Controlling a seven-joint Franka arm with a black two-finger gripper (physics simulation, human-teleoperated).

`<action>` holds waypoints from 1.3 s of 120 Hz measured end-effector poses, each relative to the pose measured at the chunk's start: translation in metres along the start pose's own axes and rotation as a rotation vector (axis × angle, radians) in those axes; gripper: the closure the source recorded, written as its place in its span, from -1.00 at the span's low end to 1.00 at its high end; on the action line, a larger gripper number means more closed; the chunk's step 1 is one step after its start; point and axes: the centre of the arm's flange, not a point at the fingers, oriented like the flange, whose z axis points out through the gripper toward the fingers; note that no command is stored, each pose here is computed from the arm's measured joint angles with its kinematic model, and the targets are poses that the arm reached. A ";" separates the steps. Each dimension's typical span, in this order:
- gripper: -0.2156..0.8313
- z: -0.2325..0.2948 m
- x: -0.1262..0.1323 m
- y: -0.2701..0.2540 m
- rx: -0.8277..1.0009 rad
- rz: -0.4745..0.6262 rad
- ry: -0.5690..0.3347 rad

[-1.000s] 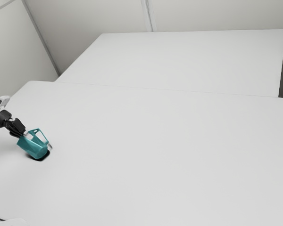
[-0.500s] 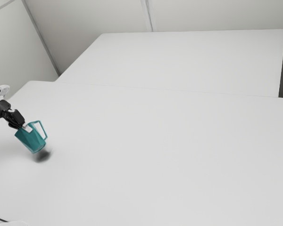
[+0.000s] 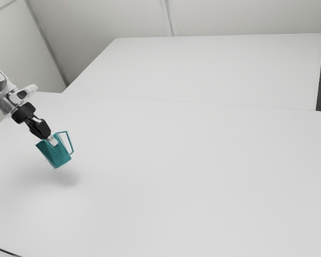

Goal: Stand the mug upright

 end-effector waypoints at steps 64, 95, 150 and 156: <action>0.91 0.110 0.084 0.136 0.437 0.185 -0.175; 0.91 0.154 0.120 0.207 0.574 0.247 -0.133; 0.91 0.151 0.138 0.153 0.608 0.033 0.014; 0.91 0.152 0.142 0.158 0.615 0.039 0.020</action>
